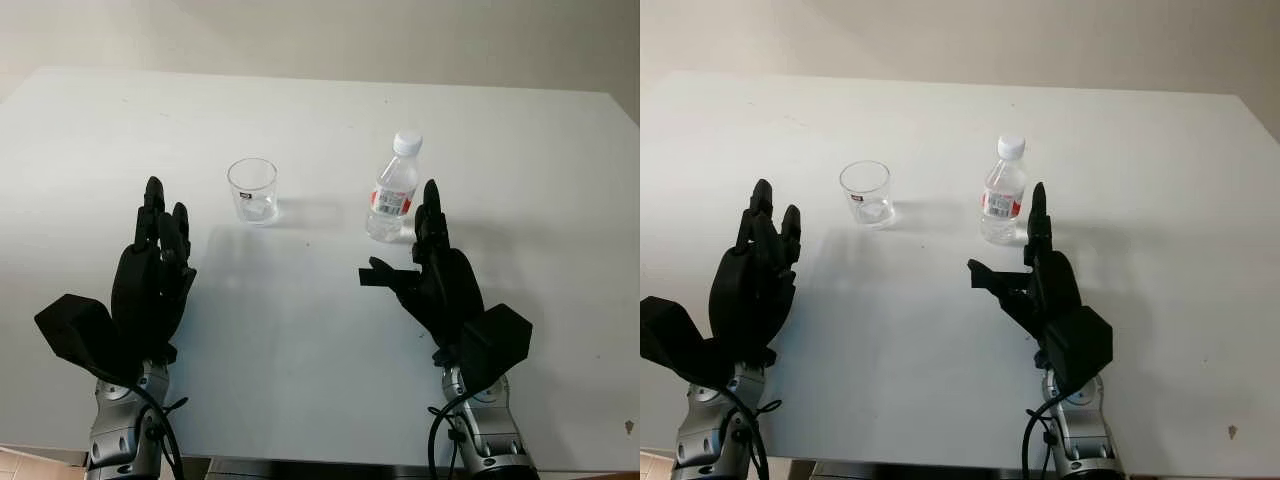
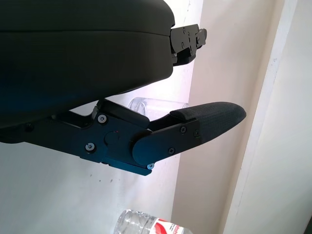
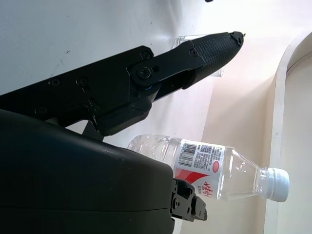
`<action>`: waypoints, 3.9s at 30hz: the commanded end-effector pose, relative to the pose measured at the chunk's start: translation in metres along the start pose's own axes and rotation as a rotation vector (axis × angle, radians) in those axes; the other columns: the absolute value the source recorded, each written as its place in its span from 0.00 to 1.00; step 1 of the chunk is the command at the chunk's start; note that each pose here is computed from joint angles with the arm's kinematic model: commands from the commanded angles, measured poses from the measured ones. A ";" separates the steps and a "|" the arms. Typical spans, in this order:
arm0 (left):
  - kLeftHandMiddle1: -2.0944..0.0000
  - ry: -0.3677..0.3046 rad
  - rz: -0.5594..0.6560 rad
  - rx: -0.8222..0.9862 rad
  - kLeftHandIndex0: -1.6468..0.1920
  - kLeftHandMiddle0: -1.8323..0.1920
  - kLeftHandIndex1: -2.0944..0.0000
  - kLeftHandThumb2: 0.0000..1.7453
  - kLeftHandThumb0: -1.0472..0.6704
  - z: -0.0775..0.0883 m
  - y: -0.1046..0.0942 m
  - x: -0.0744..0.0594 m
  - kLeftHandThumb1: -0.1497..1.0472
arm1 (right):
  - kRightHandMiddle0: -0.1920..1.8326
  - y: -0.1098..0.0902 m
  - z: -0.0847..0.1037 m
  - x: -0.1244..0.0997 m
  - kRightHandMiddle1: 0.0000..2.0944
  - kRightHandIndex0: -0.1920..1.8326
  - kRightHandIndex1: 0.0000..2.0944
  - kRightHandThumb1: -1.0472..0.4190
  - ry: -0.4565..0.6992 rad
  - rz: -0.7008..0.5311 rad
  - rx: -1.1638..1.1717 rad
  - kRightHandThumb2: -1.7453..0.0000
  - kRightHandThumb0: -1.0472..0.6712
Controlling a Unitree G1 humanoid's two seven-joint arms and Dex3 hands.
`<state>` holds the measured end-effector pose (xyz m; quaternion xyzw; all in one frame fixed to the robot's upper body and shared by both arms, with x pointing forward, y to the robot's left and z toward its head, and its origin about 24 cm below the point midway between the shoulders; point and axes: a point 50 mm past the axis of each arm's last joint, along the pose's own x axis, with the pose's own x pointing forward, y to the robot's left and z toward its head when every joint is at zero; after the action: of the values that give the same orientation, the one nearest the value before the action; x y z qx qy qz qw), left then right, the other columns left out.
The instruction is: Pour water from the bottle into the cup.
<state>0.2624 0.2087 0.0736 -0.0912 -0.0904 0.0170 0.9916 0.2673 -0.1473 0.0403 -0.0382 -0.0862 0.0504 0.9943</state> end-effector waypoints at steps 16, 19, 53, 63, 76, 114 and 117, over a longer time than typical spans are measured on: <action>0.97 -0.014 -0.007 0.004 0.97 0.95 0.97 0.41 0.18 0.002 0.000 0.004 1.00 | 0.00 -0.006 0.003 0.010 0.00 0.00 0.00 0.03 -0.001 0.005 0.002 0.97 0.09; 0.97 -0.015 -0.011 0.001 0.97 0.94 0.97 0.41 0.18 0.002 -0.001 0.005 1.00 | 0.00 -0.013 0.015 0.026 0.00 0.00 0.00 0.04 -0.052 -0.009 -0.014 0.97 0.10; 0.98 -0.032 -0.009 0.002 0.97 0.95 0.97 0.42 0.17 0.003 -0.001 0.009 1.00 | 0.00 -0.014 0.031 0.120 0.00 0.00 0.00 0.10 0.058 0.105 0.018 0.97 0.14; 0.97 -0.031 -0.012 -0.002 0.97 0.95 0.97 0.42 0.17 0.004 0.001 0.010 1.00 | 0.09 -0.011 0.027 0.122 0.78 0.10 0.69 0.12 0.081 0.003 0.079 0.97 0.29; 0.97 -0.036 -0.018 -0.002 0.97 0.95 0.98 0.42 0.17 0.004 -0.002 0.015 1.00 | 0.31 -0.010 0.032 0.125 1.00 0.27 1.00 0.02 0.040 0.038 -0.019 0.97 0.47; 0.97 -0.031 0.013 -0.004 0.97 0.94 0.97 0.42 0.17 -0.002 -0.003 0.007 1.00 | 0.52 0.029 0.136 0.188 1.00 0.55 1.00 0.01 -0.102 0.021 -0.906 0.93 0.52; 0.97 -0.030 0.017 0.000 0.97 0.94 0.97 0.41 0.17 -0.002 -0.003 0.006 1.00 | 0.46 0.028 0.138 0.188 1.00 0.53 1.00 0.00 -0.142 0.017 -1.042 0.94 0.52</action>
<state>0.2717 0.2059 0.0728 -0.0938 -0.1004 0.0240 0.9902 0.4230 -0.0898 0.1873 -0.5081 -0.1425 0.0264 0.8490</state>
